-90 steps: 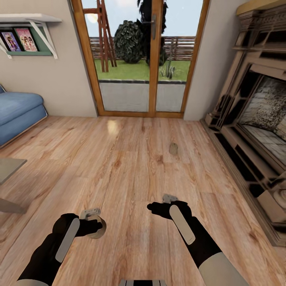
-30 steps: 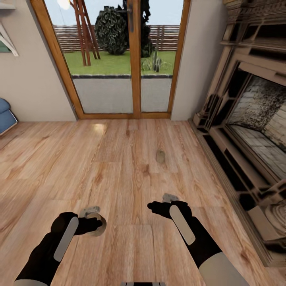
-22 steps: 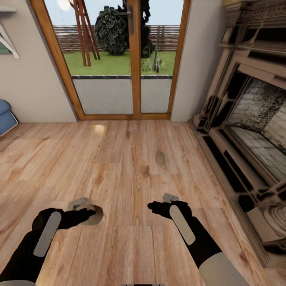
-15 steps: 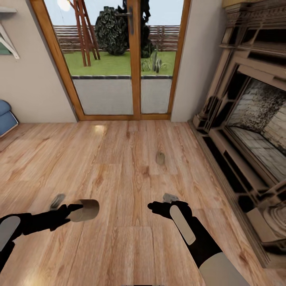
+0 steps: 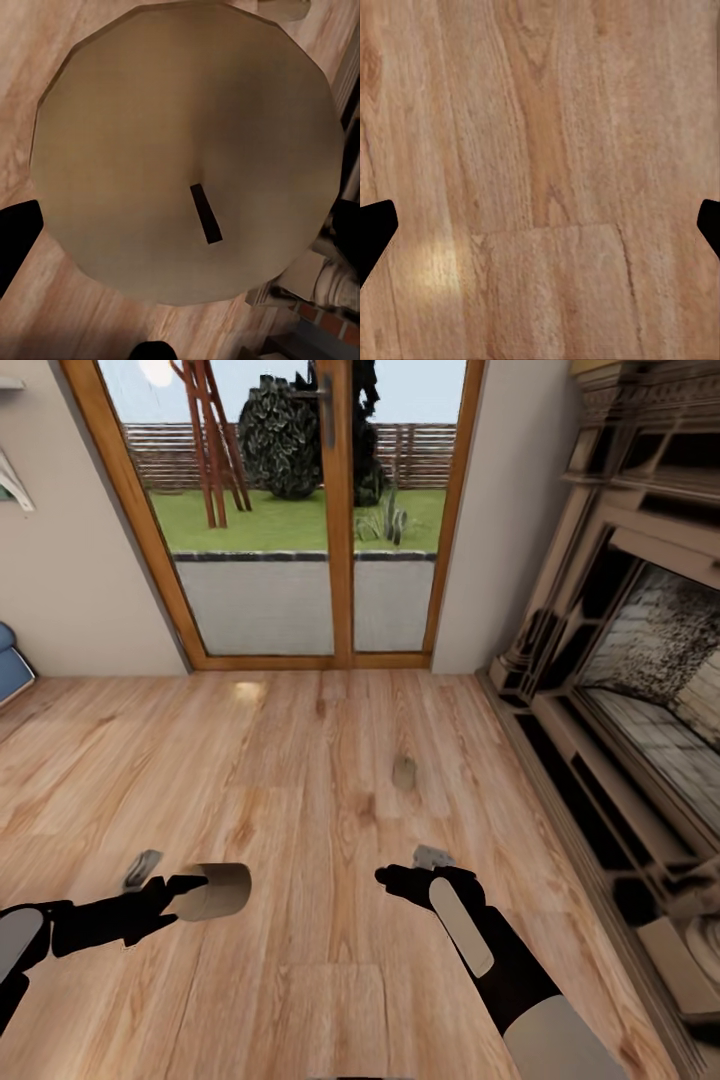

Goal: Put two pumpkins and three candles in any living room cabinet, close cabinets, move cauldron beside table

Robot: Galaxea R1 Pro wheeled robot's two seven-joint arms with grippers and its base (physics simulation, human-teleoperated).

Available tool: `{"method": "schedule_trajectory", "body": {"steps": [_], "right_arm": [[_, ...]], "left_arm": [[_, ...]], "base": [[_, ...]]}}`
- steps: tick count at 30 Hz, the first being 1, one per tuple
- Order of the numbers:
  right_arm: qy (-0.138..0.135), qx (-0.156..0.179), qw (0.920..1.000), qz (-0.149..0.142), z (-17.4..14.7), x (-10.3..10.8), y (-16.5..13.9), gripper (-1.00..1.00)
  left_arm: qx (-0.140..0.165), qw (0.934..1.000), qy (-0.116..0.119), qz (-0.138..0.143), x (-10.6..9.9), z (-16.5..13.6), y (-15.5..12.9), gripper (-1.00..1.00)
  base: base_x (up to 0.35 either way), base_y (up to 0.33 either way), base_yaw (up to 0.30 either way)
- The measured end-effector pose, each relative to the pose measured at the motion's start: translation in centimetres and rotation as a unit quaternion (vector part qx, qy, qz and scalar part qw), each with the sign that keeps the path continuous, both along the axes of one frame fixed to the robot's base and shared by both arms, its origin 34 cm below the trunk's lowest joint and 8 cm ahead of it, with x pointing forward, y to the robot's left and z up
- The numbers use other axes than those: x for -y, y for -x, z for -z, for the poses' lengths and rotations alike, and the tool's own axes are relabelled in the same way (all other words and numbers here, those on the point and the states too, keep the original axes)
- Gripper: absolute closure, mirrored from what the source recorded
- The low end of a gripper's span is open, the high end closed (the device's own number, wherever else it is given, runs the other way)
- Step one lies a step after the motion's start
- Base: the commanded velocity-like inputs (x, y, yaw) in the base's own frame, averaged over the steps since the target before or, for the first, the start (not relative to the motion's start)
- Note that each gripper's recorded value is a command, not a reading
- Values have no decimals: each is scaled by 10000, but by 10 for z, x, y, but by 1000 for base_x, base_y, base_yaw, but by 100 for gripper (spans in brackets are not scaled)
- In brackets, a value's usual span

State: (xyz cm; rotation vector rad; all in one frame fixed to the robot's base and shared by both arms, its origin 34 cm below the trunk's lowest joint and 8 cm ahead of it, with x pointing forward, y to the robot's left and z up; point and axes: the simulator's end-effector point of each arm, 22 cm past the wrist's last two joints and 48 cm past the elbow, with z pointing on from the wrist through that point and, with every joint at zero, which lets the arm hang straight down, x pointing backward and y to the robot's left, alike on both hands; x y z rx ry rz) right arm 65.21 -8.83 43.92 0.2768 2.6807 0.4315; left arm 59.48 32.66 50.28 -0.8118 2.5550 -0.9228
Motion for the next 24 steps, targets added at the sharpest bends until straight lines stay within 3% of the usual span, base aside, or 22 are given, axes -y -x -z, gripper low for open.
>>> {"method": "schedule_trajectory", "body": {"steps": [9,11,13,14,16,24], "right_arm": [[54,-14,10000,50,0,0,0,-100],[258,-105,9995,130,5,9,3,-100],[705,-286,9966,302,13,29,10,-100],[1053,-423,9925,443,17,45,15,-100],[1360,-539,9876,570,19,59,21,-100],[1559,-626,9839,613,21,66,25,-100]], "left_arm": [[-89,9998,6,202,13,6,6,100],[-93,9997,-6,208,13,6,7,100],[-93,9997,-6,210,13,6,7,100],[-94,9997,-4,210,13,6,7,100],[-94,9997,-5,211,13,6,7,100],[-99,9997,-5,210,13,6,7,100]], "base": [[181,-41,0],[70,-68,0],[167,-157,0],[203,-185,0],[229,-203,0],[288,-97,0]]}}
